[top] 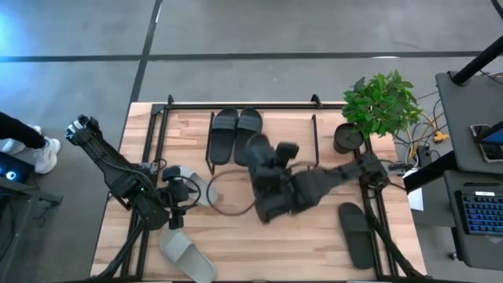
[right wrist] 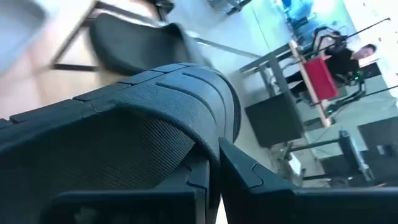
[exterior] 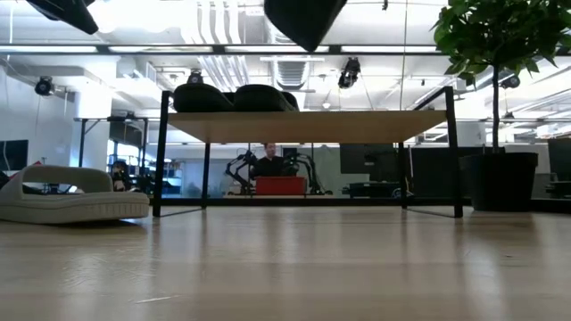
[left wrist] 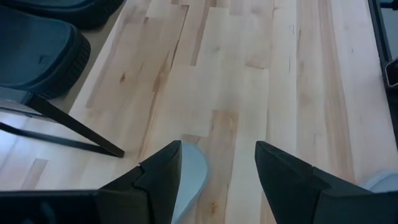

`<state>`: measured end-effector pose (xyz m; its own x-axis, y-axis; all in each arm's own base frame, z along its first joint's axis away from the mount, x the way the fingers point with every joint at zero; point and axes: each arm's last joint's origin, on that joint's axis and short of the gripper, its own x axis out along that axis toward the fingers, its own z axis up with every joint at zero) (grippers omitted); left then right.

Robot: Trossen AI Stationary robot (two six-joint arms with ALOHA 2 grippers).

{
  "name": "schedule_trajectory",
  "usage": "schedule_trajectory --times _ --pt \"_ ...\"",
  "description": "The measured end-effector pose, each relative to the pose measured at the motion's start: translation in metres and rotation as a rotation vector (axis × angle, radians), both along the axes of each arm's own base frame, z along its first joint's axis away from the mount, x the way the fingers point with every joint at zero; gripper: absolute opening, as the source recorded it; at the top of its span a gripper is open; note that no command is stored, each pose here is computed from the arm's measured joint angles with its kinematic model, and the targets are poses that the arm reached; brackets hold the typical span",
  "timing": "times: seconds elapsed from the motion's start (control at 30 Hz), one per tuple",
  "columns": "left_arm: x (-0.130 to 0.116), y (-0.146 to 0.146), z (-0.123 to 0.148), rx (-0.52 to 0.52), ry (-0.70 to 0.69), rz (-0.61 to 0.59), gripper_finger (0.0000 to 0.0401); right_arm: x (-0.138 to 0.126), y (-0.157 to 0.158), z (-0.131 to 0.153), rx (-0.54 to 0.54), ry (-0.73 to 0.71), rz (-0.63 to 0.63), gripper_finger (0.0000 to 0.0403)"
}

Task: Pick and place slides into the shelf
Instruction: Put the black slipper on the shelf

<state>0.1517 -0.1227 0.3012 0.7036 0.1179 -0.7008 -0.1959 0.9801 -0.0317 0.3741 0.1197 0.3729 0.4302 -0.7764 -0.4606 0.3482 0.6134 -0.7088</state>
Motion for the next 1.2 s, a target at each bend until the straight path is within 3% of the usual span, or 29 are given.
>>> schedule_trajectory --times 0.13,0.23,0.5,0.67,0.9,1.2 --pt "0.0 0.0 0.0 -0.005 -0.001 0.004 0.0189 -0.003 -0.038 0.01 -0.012 0.042 -0.056 0.0012" --pt "0.0 0.0 0.0 -0.004 -0.001 0.004 0.0189 -0.004 -0.069 0.009 0.043 0.105 -0.098 0.0013" --pt "0.0 0.0 0.0 -0.006 -0.002 0.005 0.0189 -0.003 -0.136 -0.027 0.076 0.274 -0.263 0.0013" --pt "0.0 0.0 0.0 -0.005 -0.002 0.005 0.0189 -0.001 -0.147 -0.054 0.111 0.39 -0.252 0.0013" --pt "0.0 0.0 0.0 -0.004 -0.002 0.006 0.0189 0.005 -0.137 -0.066 0.105 0.362 -0.201 0.0013" --pt "0.0 0.0 0.0 -0.005 -0.002 0.007 0.0189 0.008 -0.143 -0.071 0.102 0.301 -0.238 0.0015"
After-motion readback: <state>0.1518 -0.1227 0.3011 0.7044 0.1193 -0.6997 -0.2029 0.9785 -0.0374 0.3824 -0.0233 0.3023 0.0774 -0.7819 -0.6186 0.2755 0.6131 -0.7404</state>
